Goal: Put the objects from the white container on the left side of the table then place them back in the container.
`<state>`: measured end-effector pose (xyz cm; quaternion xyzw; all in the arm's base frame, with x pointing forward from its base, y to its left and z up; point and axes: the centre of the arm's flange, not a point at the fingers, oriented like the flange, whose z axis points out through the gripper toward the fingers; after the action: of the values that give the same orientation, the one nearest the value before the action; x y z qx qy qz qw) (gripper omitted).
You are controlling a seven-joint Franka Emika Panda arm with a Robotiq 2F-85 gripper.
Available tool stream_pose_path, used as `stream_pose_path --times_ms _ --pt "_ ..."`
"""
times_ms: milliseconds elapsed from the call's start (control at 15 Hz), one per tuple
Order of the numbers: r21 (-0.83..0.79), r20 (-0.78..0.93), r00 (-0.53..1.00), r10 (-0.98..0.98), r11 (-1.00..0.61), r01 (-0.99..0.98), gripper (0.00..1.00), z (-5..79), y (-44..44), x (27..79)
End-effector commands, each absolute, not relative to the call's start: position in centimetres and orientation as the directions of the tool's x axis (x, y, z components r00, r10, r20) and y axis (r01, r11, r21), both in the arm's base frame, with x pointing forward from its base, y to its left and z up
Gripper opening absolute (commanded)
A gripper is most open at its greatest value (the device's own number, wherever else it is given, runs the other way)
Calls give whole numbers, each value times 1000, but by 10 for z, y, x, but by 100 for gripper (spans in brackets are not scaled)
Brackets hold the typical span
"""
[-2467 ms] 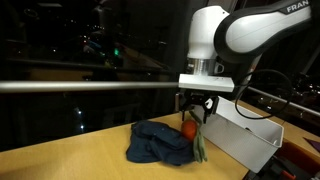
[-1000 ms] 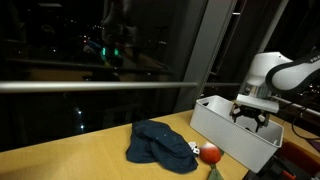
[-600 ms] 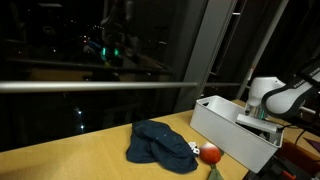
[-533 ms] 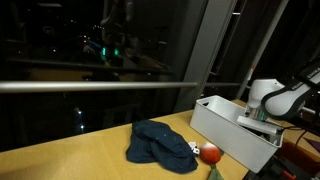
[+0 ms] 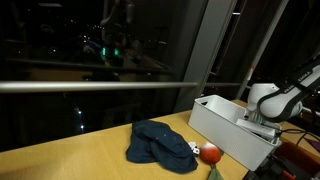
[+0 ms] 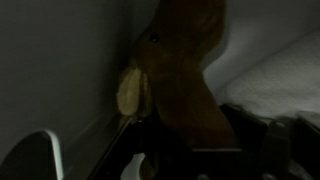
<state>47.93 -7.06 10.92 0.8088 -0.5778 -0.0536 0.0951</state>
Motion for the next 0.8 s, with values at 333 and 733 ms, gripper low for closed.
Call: stream_pose_path --times_ms 333,733 --pt "164 50 351 -935 -339 -926 0 163 -42 481" --pt "98 120 365 -923 -355 -930 0 249 -9 474"
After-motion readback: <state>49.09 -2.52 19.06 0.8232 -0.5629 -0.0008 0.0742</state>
